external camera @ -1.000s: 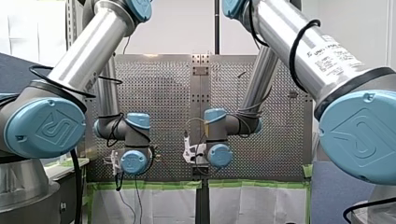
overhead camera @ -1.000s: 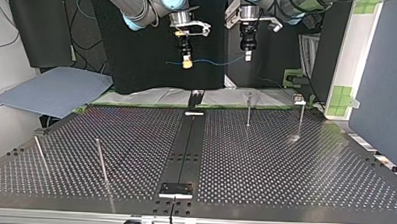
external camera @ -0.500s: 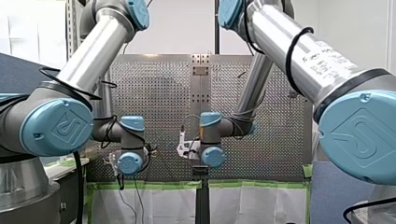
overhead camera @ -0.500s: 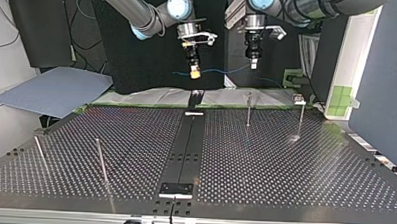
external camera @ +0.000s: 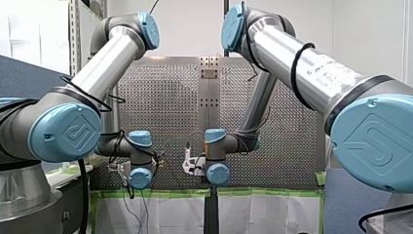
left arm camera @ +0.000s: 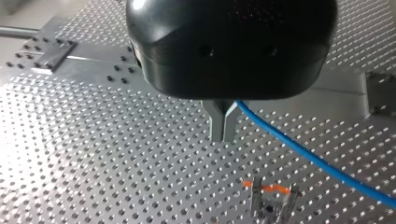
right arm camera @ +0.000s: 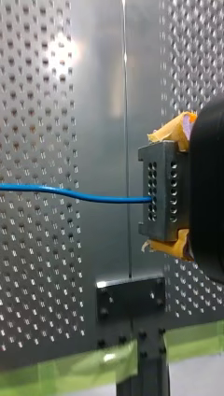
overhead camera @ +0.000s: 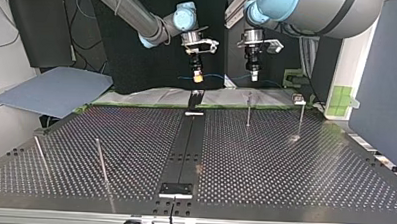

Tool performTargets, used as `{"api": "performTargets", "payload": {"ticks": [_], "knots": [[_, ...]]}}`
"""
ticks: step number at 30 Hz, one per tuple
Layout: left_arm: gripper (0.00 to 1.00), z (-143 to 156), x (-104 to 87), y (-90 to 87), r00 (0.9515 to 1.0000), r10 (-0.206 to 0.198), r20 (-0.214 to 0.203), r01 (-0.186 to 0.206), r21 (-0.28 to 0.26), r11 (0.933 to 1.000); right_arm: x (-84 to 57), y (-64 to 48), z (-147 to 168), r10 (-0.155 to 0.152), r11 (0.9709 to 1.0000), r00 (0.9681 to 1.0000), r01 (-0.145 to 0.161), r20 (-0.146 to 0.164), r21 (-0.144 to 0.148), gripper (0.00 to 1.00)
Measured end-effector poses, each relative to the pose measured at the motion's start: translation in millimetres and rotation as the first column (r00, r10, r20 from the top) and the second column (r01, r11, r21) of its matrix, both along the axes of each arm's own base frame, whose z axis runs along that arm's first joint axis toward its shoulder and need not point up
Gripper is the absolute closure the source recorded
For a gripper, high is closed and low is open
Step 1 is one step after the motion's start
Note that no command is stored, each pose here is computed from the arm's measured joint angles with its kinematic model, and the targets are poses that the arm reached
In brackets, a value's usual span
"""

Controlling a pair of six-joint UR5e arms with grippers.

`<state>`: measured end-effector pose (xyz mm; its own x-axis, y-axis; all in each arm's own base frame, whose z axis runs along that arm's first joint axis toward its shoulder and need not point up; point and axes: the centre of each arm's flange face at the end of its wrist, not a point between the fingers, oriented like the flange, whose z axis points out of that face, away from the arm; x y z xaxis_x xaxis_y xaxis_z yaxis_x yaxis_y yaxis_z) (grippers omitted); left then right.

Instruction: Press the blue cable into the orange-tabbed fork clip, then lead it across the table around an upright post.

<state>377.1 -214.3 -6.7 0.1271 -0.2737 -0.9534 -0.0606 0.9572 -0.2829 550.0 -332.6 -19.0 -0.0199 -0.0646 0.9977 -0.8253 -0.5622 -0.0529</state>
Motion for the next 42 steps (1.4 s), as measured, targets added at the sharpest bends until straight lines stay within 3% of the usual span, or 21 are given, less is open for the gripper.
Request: {"api": "performTargets", "payload": {"ticks": [7, 12, 19, 25, 28, 33, 38, 42], "knots": [[1.00, -16, 17.1, 14.6, 0.9990, 0.033, 0.028, -0.033, -0.023, 0.9992, 2.4, -9.3, -28, -0.006, 0.9995, 0.9986, 0.008, -0.052, 0.031, 1.00], [1.00, -29, 18.9, 28.0, 0.9989, 0.039, 0.025, -0.038, -0.012, 0.9992, 5.9, -13.1, -49, -0.007, 0.9986, 0.9948, 0.012, -0.101, 0.051, 1.00], [1.00, -52, 19.3, 49.1, 0.9976, 0.067, -0.015, -0.067, 0.046, 0.9967, 10.4, -20.8, -58, -0.007, 0.9973, 0.9896, 0.017, -0.143, 0.071, 1.00], [1.00, -77, 26.0, 50.4, 0.9969, 0.042, -0.067, -0.035, 0.103, 0.9940, 23.5, -33.8, -45, -0.005, 0.9987, 0.9855, 0.014, -0.169, 0.049, 1.00], [1.00, -90, 23.0, 49.9, 0.9937, 0.021, -0.110, -0.008, 0.125, 0.9922, 31.8, -40.6, -30, -0.005, 0.9997, 0.9845, 0.009, -0.175, 0.025, 1.00], [1.00, -110, 12.0, 51.8, 0.9849, 0.001, -0.173, 0.023, 0.138, 0.9902, 38.7, -48.2, -6, -0.008, 1.0000, 0.9871, 0.008, -0.160, -0.001, 1.00], [1.00, -127, 2.5, 57.1, 0.9765, 0.004, -0.216, 0.027, 0.139, 0.9899, 36.4, -53.4, -3, -0.014, 0.9999, 0.9873, 0.015, -0.158, 0.002, 1.00], [1.00, -124, 6.2, 60.7, 0.9765, 0.010, -0.215, 0.020, 0.137, 0.9904, 30.7, -60.1, -6, -0.026, 0.9995, 0.9867, 0.028, -0.160, 0.011, 1.00]]}}
